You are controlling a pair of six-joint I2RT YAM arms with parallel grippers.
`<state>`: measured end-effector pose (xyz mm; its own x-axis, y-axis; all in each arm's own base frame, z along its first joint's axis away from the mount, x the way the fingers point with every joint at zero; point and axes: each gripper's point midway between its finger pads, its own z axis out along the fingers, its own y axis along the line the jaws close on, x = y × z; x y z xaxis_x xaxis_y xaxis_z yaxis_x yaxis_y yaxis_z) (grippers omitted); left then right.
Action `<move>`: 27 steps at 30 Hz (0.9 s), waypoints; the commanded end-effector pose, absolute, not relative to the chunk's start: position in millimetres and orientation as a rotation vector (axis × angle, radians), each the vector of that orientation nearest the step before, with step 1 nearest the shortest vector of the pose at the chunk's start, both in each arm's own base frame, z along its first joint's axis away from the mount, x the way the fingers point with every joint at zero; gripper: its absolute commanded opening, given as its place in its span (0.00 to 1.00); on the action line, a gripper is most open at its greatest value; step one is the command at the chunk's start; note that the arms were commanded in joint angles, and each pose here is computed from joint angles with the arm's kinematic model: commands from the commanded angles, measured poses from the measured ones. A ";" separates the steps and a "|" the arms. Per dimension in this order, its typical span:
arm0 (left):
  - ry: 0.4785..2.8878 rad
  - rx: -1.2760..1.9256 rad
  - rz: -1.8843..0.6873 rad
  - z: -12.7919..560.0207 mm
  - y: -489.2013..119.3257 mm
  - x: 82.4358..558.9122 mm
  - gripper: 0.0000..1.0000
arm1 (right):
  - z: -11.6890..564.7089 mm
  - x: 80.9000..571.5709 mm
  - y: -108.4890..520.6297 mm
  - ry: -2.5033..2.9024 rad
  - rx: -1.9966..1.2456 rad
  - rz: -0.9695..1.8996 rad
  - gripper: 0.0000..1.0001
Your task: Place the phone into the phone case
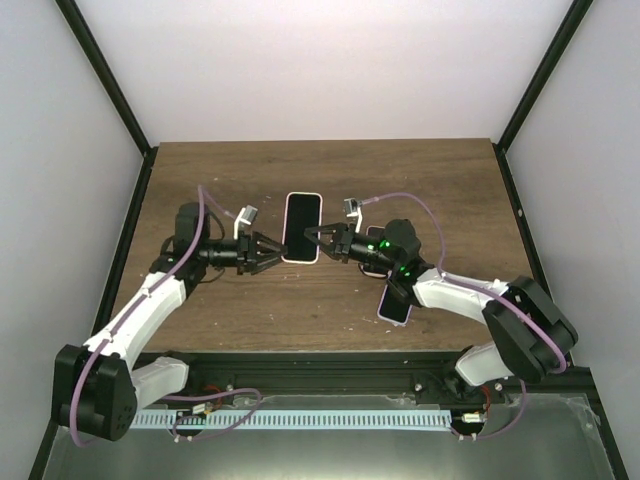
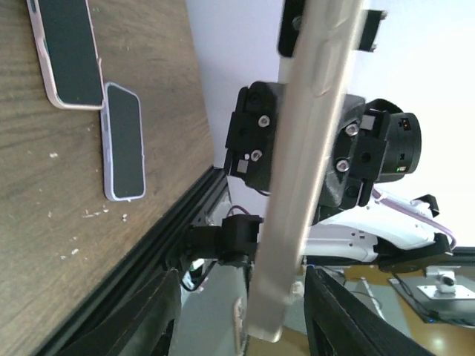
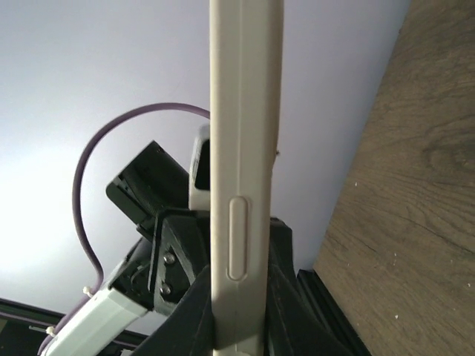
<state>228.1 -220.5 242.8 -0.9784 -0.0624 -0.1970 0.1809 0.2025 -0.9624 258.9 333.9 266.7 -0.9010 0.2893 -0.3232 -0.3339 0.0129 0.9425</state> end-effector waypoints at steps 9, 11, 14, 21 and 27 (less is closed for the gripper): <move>2.297 0.071 -1.923 232.7 -237.8 222.7 0.11 | 306.2 267.9 329.1 1.713 -0.053 1.929 0.11; 2.318 0.051 -1.892 228.4 -237.2 225.8 0.06 | 302.5 267.6 328.6 1.722 -0.050 1.924 0.11; 2.338 0.041 -1.871 222.9 -236.9 227.8 0.04 | 298.6 267.0 328.6 1.733 -0.051 1.918 0.11; 2.381 0.027 -1.680 217.6 -228.1 235.9 0.48 | 278.9 271.9 324.1 1.821 -0.053 1.816 0.11; 2.405 0.028 -1.329 226.2 -203.5 248.3 0.93 | 226.0 274.5 317.4 2.042 -0.099 1.572 0.11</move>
<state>242.3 -224.0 220.8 -0.9658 -0.1413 -0.2175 0.1482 0.3877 -0.9098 268.7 323.7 231.2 -0.8830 0.2963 -0.3641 -0.3167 0.1965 0.9279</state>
